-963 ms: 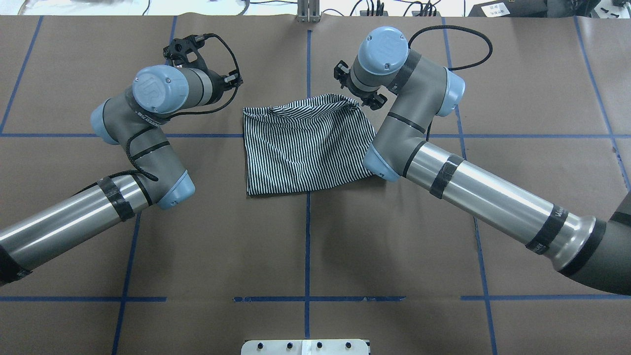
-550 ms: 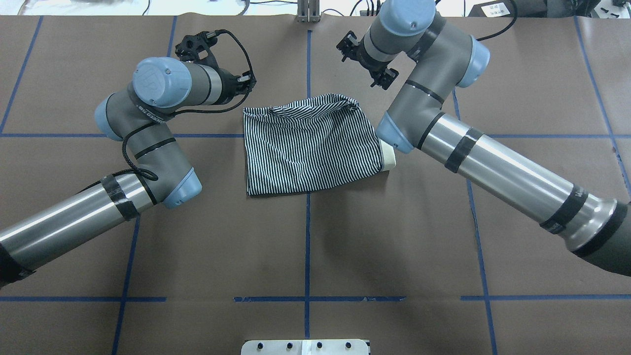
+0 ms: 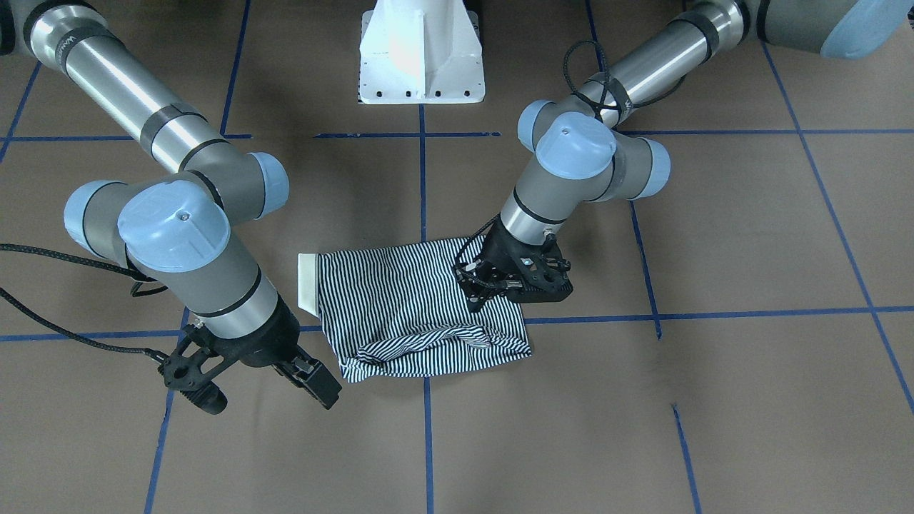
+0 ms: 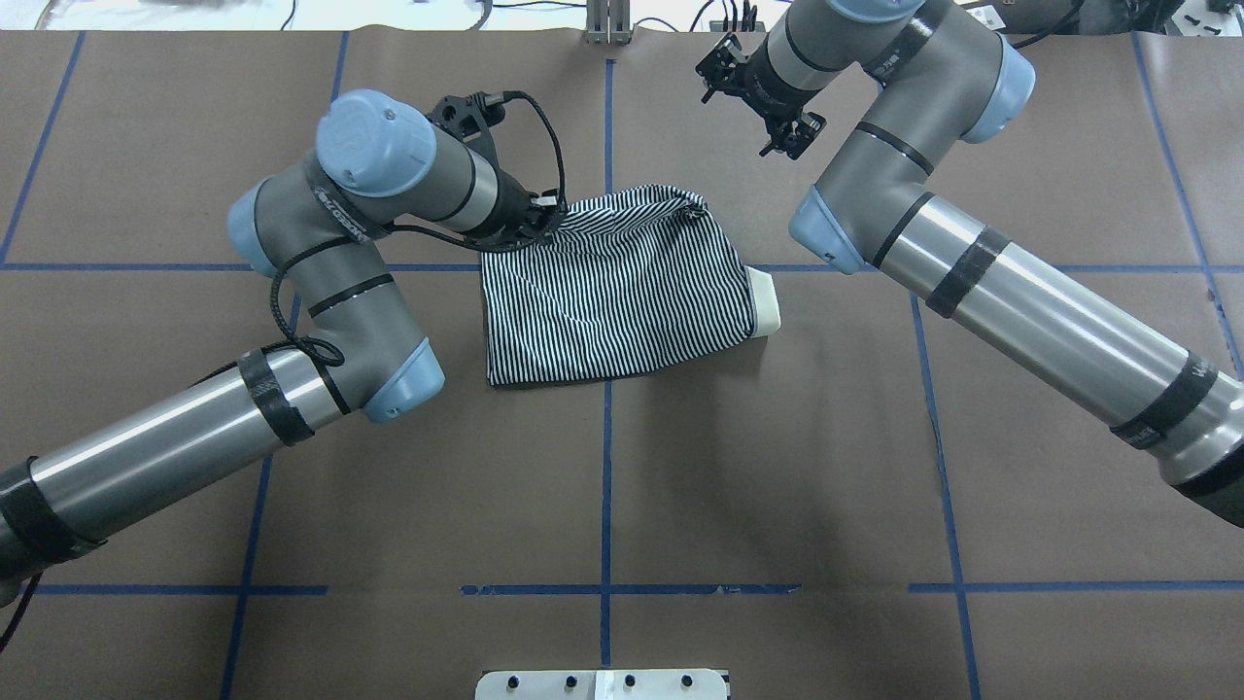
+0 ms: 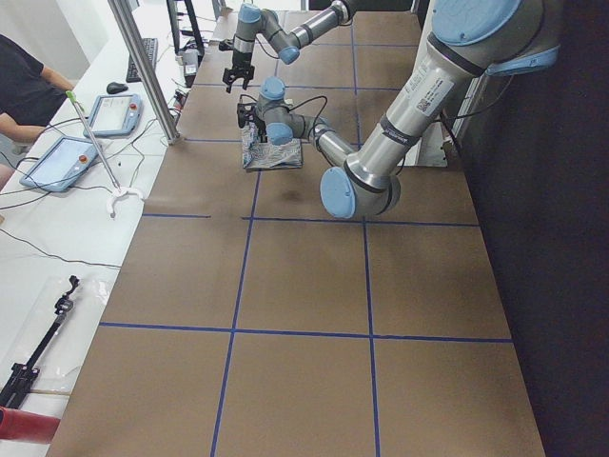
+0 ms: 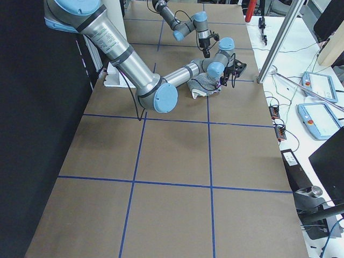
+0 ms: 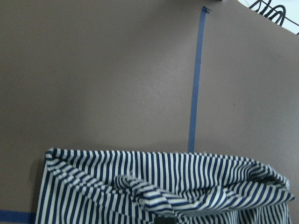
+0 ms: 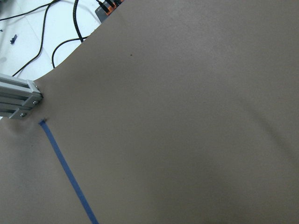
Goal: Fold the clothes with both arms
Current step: 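Release the shirt and raise both grippers away from it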
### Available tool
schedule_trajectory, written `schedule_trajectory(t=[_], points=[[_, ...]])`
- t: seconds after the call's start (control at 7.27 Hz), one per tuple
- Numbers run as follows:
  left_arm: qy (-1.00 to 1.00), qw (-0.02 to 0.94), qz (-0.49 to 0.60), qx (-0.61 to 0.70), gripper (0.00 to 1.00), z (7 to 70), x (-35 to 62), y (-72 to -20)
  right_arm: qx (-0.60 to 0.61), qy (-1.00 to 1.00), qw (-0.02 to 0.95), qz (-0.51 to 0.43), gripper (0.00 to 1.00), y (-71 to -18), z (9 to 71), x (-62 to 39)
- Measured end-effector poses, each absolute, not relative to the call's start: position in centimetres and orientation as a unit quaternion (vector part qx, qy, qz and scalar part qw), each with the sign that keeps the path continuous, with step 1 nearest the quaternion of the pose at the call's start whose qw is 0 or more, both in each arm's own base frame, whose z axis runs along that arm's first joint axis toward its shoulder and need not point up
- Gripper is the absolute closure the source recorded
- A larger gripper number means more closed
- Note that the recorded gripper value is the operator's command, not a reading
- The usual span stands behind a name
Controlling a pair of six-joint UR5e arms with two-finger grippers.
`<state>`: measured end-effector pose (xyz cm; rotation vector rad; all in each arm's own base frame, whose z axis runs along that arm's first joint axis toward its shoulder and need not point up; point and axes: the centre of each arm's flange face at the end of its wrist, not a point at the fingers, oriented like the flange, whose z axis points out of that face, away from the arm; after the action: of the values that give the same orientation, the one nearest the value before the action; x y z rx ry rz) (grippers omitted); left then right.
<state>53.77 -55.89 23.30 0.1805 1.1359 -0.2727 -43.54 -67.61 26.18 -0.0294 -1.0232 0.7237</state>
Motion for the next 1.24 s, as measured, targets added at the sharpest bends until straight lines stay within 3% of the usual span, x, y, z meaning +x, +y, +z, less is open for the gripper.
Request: schedule_trajectory(t=[0.41, 0.69, 0.96, 1.24], points=[[0.504, 0.848, -0.119, 0.112, 1.00, 23.8, 57.7, -57.0, -0.016, -0.474, 0.816, 0.332, 0.00, -66.7, 27.4, -44.4], [0.502, 0.838, -0.134, 0.167, 1.00, 25.8, 57.3, -62.1, -0.019, -0.470, 0.819, 0.329, 0.00, -66.0, 28.4, -45.0], [0.499, 0.829, -0.152, 0.202, 1.00, 26.2, 53.1, -67.5, -0.018, -0.469, 0.819, 0.329, 0.00, -65.4, 28.7, -45.5], [0.522, 0.815, -0.143, 0.205, 1.00, 25.7, 48.6, -67.6, -0.010, -0.470, 0.819, 0.329, 0.00, -64.6, 28.6, -45.8]])
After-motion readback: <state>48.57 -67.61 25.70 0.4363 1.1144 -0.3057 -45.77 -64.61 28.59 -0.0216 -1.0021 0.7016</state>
